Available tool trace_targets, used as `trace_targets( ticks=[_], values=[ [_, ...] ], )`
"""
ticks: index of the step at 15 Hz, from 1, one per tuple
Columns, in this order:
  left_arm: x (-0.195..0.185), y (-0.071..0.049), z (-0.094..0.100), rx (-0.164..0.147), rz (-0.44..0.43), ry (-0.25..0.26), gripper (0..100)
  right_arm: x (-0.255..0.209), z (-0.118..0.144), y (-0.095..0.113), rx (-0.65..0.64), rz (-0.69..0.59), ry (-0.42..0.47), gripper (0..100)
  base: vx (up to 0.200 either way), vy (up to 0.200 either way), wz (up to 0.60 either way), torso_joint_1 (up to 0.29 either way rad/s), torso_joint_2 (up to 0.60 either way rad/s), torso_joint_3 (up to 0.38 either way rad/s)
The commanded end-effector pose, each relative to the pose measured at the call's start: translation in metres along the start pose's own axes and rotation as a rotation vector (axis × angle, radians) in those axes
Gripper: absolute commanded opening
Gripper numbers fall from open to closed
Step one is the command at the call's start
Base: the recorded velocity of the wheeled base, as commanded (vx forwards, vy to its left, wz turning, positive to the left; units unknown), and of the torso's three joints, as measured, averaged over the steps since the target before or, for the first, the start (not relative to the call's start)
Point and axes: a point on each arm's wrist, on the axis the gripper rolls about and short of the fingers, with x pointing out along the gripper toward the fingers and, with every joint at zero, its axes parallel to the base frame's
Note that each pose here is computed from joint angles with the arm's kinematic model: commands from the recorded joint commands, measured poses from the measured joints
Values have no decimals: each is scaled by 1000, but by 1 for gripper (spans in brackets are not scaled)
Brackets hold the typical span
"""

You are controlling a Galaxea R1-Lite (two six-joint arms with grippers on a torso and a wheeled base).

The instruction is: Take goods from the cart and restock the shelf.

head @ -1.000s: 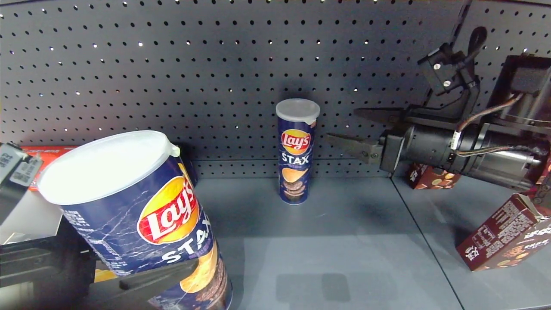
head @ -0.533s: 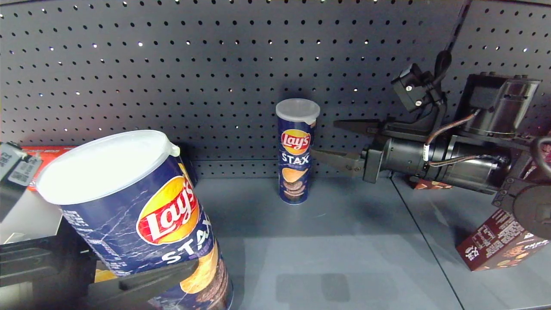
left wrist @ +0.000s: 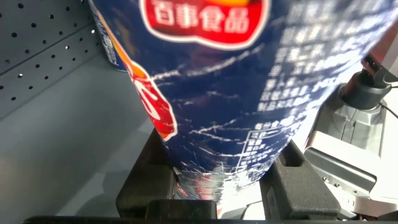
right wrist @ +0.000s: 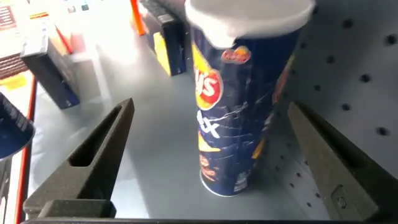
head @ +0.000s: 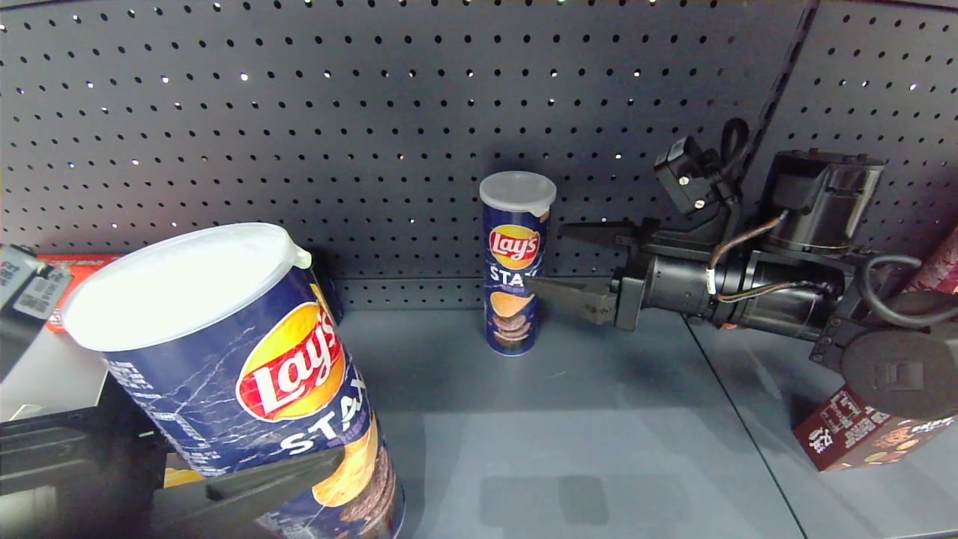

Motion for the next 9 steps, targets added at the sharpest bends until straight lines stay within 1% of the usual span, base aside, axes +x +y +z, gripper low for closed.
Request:
trace_targets(
  ticks=[1, 4, 5, 9],
  values=[
    [0, 0, 0, -2, 0, 1, 0, 4, -7, -2, 6, 8, 9, 100, 0, 0, 0, 0, 0, 0],
    [0, 0, 0, -1, 0, 1, 0, 8, -13, -4, 8, 28, 10, 100, 0, 0, 0, 0, 0, 0],
    [0, 0, 0, 0, 0, 0, 0, 11, -20, -7, 15, 30, 20, 100, 0, 0, 0, 0, 0, 0],
    [0, 0, 1, -1, 1, -1, 0, 14, -31, -13, 28, 52, 32, 100, 0, 0, 0, 0, 0, 0]
  ],
)
